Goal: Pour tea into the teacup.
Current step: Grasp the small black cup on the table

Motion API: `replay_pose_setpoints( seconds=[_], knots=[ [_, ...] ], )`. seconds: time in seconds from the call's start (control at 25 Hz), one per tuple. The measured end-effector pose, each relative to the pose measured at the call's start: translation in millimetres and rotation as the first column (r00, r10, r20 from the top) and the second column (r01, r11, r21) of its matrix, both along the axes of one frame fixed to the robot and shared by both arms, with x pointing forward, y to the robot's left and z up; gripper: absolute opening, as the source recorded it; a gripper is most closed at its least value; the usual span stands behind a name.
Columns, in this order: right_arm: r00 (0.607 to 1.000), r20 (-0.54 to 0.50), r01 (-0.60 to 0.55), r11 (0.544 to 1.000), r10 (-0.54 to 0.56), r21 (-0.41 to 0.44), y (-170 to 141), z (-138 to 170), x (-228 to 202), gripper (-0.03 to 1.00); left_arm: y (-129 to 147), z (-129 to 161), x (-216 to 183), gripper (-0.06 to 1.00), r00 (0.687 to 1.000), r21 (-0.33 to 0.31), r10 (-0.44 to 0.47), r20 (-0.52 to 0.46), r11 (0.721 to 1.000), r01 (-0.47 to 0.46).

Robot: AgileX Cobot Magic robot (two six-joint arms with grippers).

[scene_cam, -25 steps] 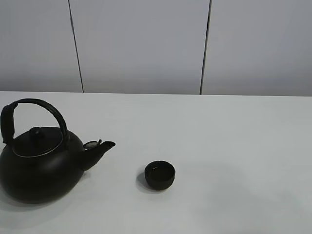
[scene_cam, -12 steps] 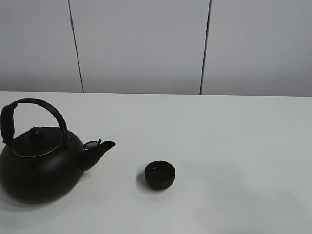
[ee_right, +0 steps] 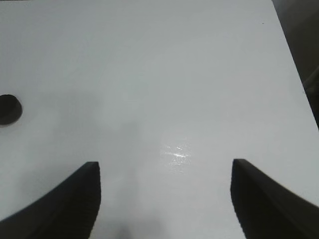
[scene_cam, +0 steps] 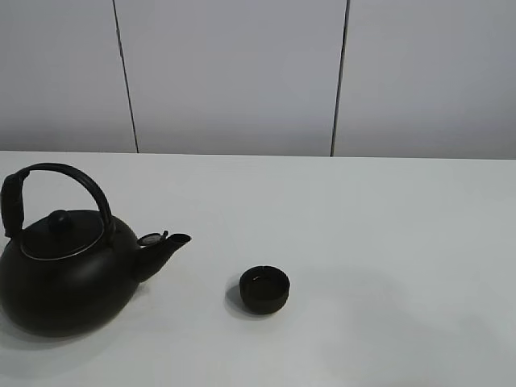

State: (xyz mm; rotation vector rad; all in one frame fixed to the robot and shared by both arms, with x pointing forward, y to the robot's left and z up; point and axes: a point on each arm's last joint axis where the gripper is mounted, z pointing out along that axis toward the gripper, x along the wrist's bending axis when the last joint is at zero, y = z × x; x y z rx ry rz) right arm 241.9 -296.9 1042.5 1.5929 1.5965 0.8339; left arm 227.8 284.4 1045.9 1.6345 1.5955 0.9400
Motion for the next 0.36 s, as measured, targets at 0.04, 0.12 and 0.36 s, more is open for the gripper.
replay_pose_setpoints(
  seconds=[0.04,0.12,0.36],
  knots=[
    [1.000,0.000,0.000,1.000,0.000,0.000,0.0,0.0,0.0,0.51,2.0,-1.3,1.0,0.40,1.000,0.011,0.006,0.001,1.000,-0.006],
    [1.000,0.000,0.000,1.000,0.000,0.000,0.0,0.0,0.0,0.51,5.2,-3.8,2.4,0.40,1.000,0.023,-0.001,-0.001,1.000,0.001],
    [1.000,0.000,0.000,1.000,0.000,0.000,0.0,0.0,0.0,0.51,7.9,-4.1,1.8,0.40,0.994,0.027,-0.107,0.002,0.994,0.107]
  ],
)
